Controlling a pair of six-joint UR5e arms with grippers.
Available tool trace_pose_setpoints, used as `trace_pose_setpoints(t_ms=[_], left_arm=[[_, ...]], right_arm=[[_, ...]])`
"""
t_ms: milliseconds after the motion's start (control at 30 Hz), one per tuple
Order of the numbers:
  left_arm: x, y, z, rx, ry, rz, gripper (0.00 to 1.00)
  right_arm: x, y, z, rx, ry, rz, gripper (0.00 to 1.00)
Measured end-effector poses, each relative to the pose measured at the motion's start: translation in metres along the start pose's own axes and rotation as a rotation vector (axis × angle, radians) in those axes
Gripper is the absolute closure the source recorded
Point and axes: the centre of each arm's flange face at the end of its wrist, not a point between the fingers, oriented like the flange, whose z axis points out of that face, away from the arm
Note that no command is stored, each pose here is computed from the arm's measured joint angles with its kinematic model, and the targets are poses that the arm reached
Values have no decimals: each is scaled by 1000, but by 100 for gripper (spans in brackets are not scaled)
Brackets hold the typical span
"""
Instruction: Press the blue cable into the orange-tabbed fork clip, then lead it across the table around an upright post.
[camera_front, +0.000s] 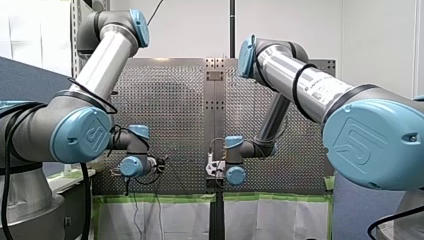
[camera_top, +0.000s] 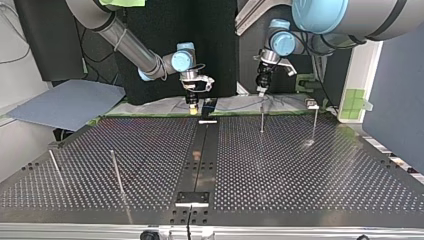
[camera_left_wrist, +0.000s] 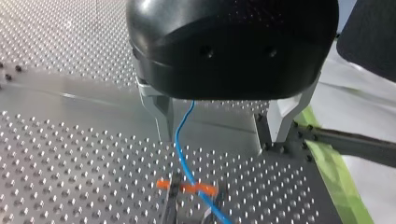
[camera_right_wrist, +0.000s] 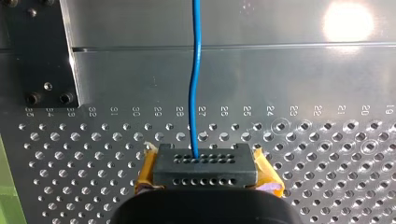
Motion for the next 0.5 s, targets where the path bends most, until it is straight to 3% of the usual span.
trace_pose_setpoints(t_ms=[233,500], left_arm=[[1,-17,-3,33,-1,9,0],[-4,-32,4,34,-28,-1,0]], right_arm=[[0,0,0,0,0,0,100],[0,1,0,-1,1,0,100]])
